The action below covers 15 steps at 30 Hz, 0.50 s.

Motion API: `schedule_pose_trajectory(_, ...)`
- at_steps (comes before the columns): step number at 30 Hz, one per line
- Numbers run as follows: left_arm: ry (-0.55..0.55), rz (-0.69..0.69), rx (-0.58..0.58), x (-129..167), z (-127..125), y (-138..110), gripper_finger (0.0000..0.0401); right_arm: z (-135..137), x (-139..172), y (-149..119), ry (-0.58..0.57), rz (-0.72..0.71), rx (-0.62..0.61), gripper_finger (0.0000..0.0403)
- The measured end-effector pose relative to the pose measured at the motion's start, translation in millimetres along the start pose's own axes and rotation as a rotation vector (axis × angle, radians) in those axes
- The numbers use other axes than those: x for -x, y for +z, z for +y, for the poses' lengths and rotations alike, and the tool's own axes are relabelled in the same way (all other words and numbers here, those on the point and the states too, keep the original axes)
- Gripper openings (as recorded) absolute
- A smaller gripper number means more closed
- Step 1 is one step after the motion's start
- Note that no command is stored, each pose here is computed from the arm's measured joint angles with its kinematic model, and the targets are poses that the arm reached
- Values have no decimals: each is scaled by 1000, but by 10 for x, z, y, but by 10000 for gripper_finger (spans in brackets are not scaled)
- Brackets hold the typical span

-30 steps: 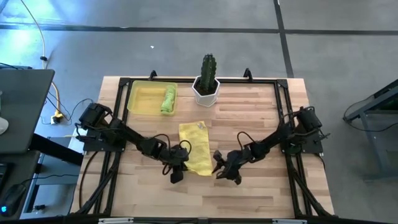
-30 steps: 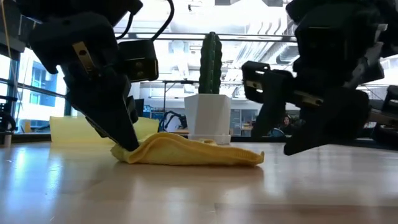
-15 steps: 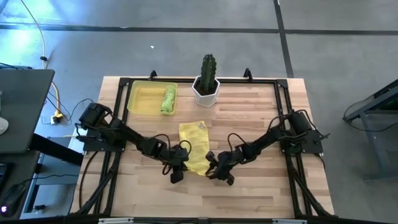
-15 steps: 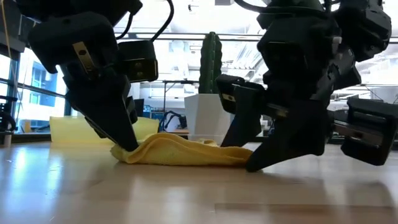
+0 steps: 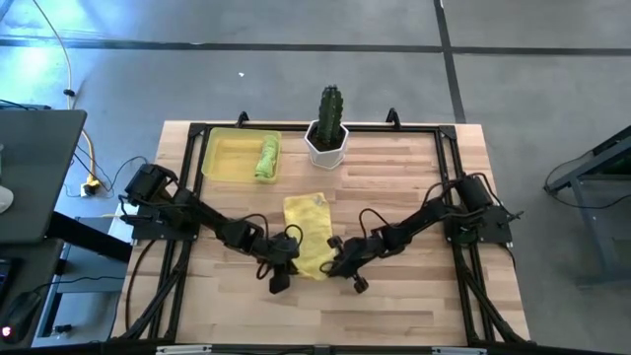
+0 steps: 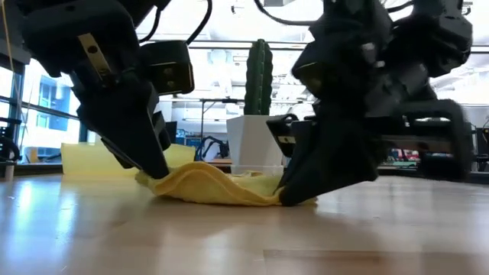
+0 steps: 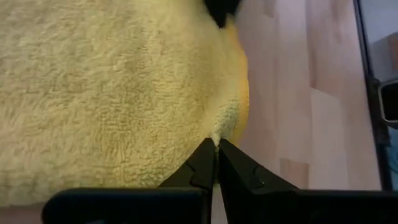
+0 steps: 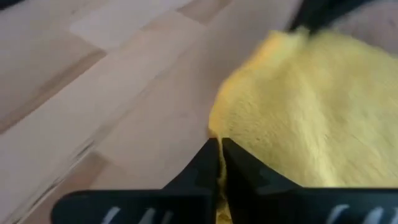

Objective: Roll microfiber towels into tight, uniform cylinder then place into a basket
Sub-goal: Roll the yellow microfiber towel

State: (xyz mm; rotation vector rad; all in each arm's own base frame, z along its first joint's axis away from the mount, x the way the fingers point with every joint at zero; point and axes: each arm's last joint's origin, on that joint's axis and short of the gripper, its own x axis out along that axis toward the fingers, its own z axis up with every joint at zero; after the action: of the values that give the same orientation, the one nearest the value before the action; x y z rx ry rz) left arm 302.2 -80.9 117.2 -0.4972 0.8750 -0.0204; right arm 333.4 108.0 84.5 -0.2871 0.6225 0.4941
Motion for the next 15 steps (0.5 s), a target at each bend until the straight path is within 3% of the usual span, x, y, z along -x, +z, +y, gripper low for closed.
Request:
schedule_pose_trajectory(5, -38, 27, -42, -1, -36, -26, 30, -187, 29, -42, 29, -26, -200, 2)
schedule_pose_trajectory(9, -50, 35, -80, -2, -67, -50, 62, -316, 59, -71, 120, -62, -374, 1)
schedule_pose_trajectory(15, 3, 7, -190, -3, -74, -63, 109, -325, 70, -59, 209, -72, -529, 0)
